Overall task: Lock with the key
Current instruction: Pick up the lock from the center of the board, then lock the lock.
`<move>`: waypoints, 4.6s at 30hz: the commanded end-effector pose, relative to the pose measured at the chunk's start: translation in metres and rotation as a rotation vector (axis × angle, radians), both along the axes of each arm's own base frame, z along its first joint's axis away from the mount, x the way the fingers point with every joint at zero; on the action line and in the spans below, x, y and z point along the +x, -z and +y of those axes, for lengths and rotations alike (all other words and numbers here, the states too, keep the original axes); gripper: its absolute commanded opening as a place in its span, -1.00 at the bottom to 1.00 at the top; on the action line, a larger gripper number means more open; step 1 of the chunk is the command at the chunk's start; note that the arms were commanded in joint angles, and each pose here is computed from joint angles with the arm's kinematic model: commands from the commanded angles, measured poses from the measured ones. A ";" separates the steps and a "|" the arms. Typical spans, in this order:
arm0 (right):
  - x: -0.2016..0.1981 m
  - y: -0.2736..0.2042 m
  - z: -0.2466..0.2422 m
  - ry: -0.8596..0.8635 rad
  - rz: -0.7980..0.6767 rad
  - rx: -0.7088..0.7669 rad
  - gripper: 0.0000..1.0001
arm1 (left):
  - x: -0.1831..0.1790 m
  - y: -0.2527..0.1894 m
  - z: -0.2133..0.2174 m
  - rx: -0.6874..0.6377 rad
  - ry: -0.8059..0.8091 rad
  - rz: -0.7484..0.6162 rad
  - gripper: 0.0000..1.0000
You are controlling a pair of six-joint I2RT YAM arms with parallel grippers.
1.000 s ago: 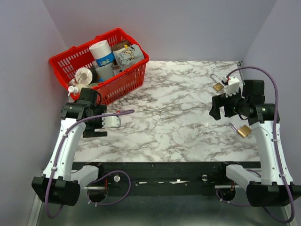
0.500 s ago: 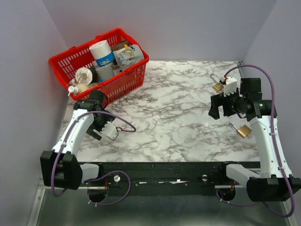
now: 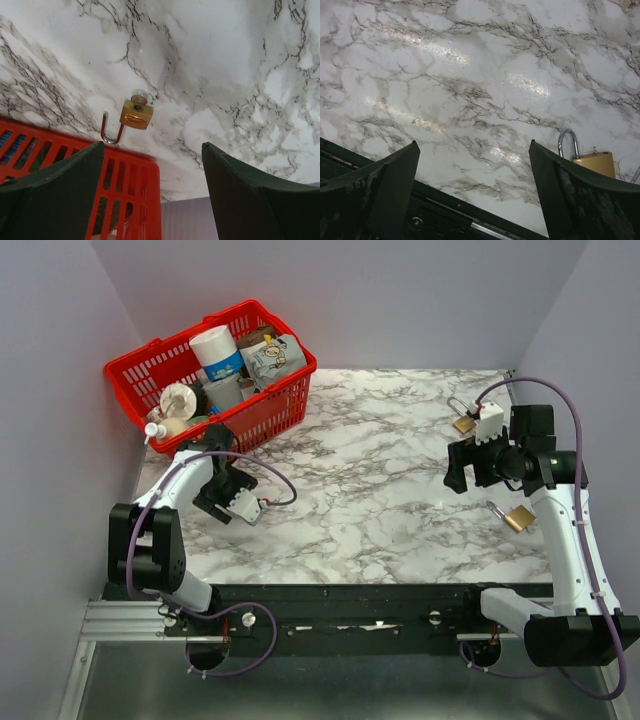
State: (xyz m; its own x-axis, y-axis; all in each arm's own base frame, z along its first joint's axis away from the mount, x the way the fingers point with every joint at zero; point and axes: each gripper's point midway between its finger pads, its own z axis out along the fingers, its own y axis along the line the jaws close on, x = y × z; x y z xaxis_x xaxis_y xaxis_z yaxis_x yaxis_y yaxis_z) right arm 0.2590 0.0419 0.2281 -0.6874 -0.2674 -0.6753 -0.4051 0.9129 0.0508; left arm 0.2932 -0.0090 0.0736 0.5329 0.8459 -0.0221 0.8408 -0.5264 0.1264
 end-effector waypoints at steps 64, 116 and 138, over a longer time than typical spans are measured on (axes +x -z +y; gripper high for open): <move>-0.001 -0.007 0.051 -0.045 0.101 0.334 1.00 | 0.031 -0.087 -0.170 -0.416 0.600 -0.312 -0.62; 0.013 -0.028 0.212 -0.202 0.158 0.820 0.31 | -0.029 -0.195 -0.333 -0.844 0.020 -0.133 -0.67; 0.028 -0.009 0.215 -0.083 0.182 0.807 0.00 | -0.010 -0.205 -0.350 -0.905 -0.129 -0.102 -0.67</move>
State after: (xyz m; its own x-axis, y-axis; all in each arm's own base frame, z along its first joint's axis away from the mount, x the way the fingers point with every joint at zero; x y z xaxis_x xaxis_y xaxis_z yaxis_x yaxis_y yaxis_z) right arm 0.2809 0.2552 0.2446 -0.8083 0.1794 -0.5609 -0.4117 0.5088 0.7561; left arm 0.2767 -0.3494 0.2579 0.4673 0.6128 -0.6372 0.8574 -0.1383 0.4957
